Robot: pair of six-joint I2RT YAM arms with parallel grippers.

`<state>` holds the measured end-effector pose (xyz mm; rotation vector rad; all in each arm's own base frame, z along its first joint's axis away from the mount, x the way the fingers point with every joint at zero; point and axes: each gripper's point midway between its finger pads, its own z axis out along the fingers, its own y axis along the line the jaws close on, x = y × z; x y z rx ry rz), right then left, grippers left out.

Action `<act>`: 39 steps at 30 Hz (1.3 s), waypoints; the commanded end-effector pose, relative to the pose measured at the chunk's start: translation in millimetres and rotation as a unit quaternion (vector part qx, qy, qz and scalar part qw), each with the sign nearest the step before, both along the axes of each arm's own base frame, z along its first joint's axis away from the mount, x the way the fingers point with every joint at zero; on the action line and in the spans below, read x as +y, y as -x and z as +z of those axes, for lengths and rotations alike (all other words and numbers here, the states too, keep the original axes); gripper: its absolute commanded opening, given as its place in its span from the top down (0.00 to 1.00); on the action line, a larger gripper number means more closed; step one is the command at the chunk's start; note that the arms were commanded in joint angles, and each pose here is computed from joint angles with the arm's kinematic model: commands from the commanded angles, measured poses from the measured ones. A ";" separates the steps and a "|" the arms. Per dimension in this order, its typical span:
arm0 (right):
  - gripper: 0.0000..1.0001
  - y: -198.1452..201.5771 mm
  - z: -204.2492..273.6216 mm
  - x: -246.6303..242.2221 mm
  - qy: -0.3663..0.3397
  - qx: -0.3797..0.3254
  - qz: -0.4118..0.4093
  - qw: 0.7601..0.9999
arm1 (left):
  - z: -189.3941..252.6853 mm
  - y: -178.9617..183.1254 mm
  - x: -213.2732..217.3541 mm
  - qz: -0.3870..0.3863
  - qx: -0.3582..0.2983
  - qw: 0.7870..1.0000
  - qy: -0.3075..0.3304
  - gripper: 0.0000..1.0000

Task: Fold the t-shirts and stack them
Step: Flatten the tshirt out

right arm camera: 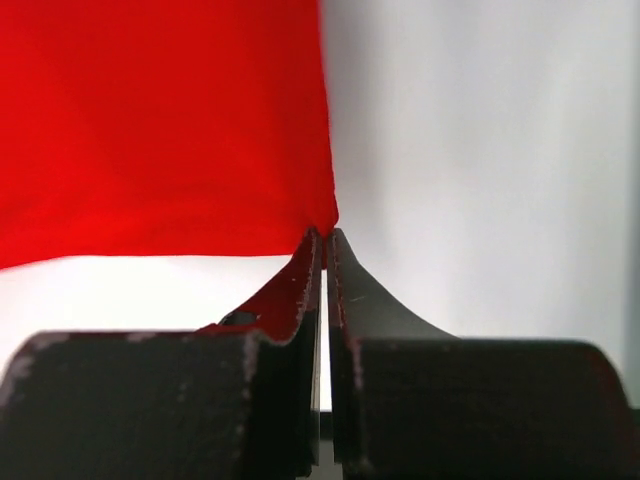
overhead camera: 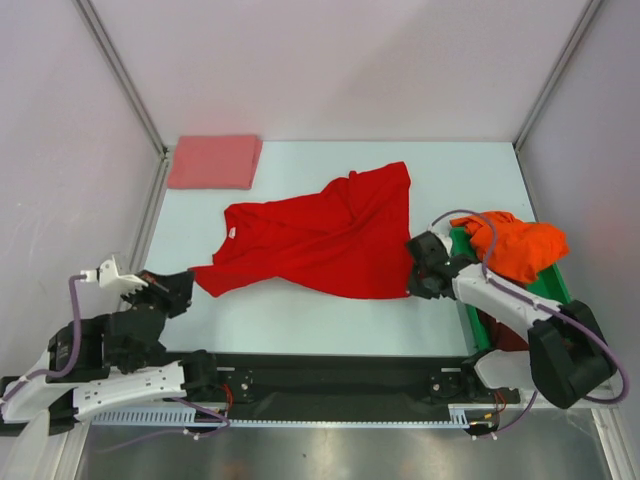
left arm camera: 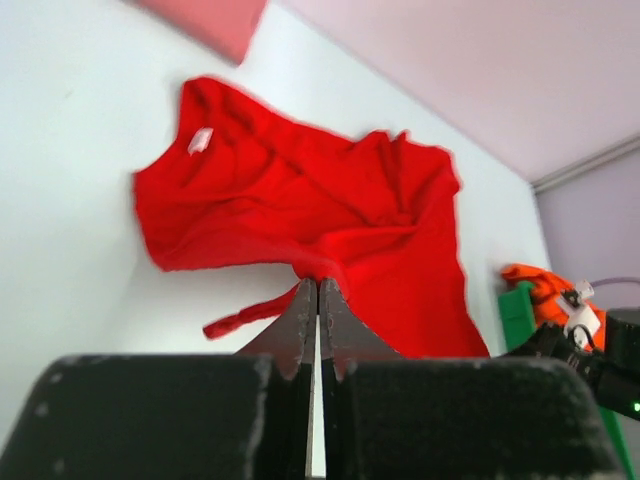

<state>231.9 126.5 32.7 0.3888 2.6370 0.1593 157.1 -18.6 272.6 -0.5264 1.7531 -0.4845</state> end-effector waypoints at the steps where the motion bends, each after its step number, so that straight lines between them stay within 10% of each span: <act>1: 1.00 -36.9 88.1 -7.4 0.025 -0.107 0.016 0.994 | 61.3 -6.6 3.6 -0.006 -0.084 0.996 0.025 1.00; 10: 1.00 -62.1 349.5 -25.3 0.010 -0.377 0.038 0.926 | 218.4 -4.2 1.2 -0.062 -0.299 0.948 -0.092 1.00; 21: 1.00 -2.4 562.7 -64.5 0.006 -0.597 0.044 0.801 | 411.1 54.6 51.4 -0.095 -0.517 0.847 -0.077 1.00; 39: 1.00 41.6 605.0 -69.0 -0.019 -0.662 0.080 0.745 | 470.5 70.6 35.3 -0.115 -0.572 0.807 -0.089 1.00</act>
